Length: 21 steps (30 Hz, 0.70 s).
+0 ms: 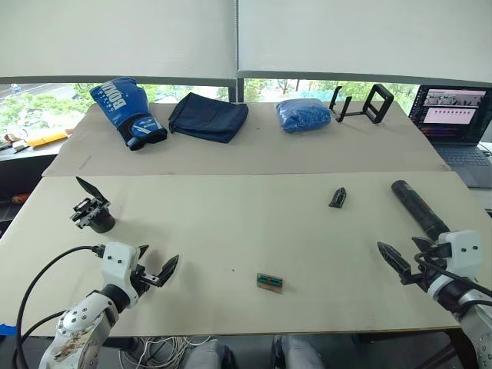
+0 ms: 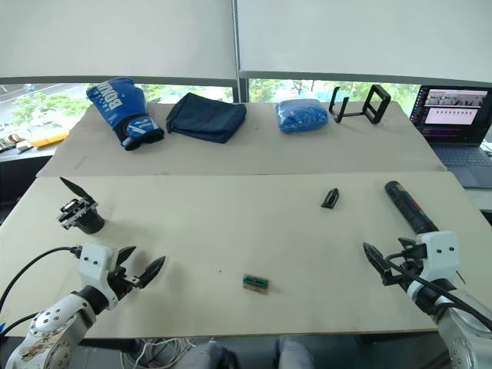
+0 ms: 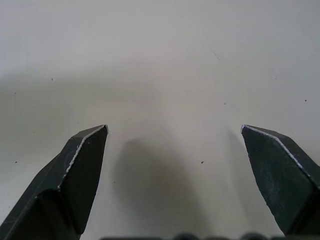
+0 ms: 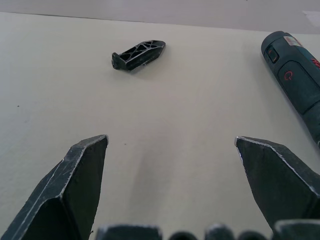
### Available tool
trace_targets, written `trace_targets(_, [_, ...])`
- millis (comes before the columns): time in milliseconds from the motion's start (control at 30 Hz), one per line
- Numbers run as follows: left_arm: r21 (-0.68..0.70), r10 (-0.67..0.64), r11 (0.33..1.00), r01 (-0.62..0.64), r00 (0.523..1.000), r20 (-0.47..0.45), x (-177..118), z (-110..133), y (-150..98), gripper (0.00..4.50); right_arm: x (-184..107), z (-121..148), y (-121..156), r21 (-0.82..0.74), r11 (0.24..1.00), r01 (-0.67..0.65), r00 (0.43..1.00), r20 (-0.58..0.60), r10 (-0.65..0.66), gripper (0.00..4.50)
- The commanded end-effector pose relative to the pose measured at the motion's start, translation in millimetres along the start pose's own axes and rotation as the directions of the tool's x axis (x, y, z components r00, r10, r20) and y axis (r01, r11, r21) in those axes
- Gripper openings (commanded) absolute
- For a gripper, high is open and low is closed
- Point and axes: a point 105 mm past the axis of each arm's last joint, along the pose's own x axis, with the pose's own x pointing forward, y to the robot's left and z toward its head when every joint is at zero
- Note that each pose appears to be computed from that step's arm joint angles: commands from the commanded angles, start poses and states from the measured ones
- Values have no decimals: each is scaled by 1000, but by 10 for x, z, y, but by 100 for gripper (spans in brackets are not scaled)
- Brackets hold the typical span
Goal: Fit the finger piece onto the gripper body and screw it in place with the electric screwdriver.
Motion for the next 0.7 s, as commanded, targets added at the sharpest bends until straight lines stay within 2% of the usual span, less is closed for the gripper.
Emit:
trace_targets(33, [-17,57,998,-56,996,65,-89,118,79,450,142,367,184,-116,984,-132,987,72,141,447])
trace_targets(67, [-53,115,992,-111,991,74,-163,105,151,450,222,529,306,-173,959,-223,968,78,239,447])
trace_targets(133, [-96,248,966,-241,967,59,-407,17,371,450,339,847,665,-236,865,-442,879,80,471,447])
trace_targets(233, [-92,348,934,-344,937,28,-657,-77,635,450,329,1091,1112,-238,704,-669,709,78,700,447])
trace_targets(333, [-77,385,921,-382,923,25,-787,-74,859,450,243,1200,1432,-250,547,-799,553,52,832,447])
trace_targets(433, [-46,387,921,-386,921,32,-814,-17,1071,450,170,1215,1600,-268,436,-859,451,7,892,447])
trace_targets(500, [-38,368,929,-367,929,40,-754,35,1197,450,154,1235,1656,-280,397,-874,416,-8,909,447])
trace_targets(600, [56,313,948,-315,949,40,-526,128,1263,450,189,1264,1658,-283,395,-874,413,-7,911,447])
trace_targets(700, [57,298,952,-302,952,68,-349,245,1354,450,231,1246,1647,-282,404,-870,424,-12,905,447])
